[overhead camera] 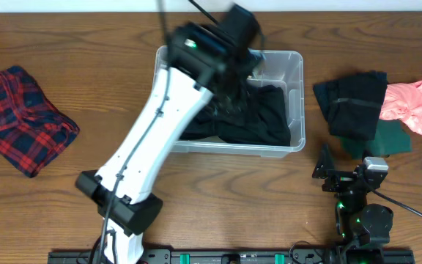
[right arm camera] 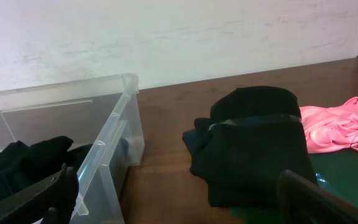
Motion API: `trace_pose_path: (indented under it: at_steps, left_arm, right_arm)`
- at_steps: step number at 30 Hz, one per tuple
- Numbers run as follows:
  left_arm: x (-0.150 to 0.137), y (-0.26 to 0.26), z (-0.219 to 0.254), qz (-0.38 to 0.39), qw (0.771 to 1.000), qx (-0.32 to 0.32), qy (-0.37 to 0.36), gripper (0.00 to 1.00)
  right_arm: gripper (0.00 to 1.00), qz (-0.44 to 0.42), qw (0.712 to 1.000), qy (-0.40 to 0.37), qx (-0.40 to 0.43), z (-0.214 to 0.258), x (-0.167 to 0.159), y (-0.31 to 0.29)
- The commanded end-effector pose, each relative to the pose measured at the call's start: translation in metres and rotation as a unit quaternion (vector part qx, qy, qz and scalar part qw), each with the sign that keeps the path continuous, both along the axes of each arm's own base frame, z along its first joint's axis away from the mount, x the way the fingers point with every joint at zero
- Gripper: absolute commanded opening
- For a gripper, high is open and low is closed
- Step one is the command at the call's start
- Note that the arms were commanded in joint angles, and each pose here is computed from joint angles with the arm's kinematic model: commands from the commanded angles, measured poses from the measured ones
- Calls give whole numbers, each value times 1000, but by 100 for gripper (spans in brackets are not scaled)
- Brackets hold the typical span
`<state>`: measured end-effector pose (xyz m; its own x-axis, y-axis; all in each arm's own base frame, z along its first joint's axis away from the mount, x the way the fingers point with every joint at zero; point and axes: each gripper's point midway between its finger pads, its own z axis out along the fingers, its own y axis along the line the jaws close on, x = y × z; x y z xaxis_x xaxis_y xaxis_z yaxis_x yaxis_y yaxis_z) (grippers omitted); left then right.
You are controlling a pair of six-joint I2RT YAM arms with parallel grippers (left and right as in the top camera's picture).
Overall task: Pack container
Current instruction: 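Lower the black clothes into the bin and spread them flat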
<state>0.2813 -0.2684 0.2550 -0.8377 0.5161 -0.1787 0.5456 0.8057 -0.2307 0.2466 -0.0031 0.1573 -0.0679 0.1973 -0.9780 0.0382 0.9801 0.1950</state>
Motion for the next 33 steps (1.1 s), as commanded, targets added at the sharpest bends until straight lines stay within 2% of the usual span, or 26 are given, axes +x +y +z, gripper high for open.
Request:
trace_pose_path:
  at_steps: [1,7,13,26,33]
  left_arm:
    - [-12,7,-35,-29,997,67,37,6]
    - [-7,-13,-92,-37,995,76,49,6]
    - [3,-28,-133,-41,997,56,35,6]
    - [27,-56,-182,-43,999,-7,-22,6]
    - [47,-57,-193,-32,997,-3,-74,6]
  right_arm:
    - [99,-8,1000,1,-8,-1,0,-3]
    - [99,-8,1000,1,-7,-1,0,-3]
    - [99,-8,1000,1,-7,-1,0,-3]
    - [99,-8,1000,1,-7,-1,0,-3]
    - [99,-8,1000,1,-8,-1,0,-3]
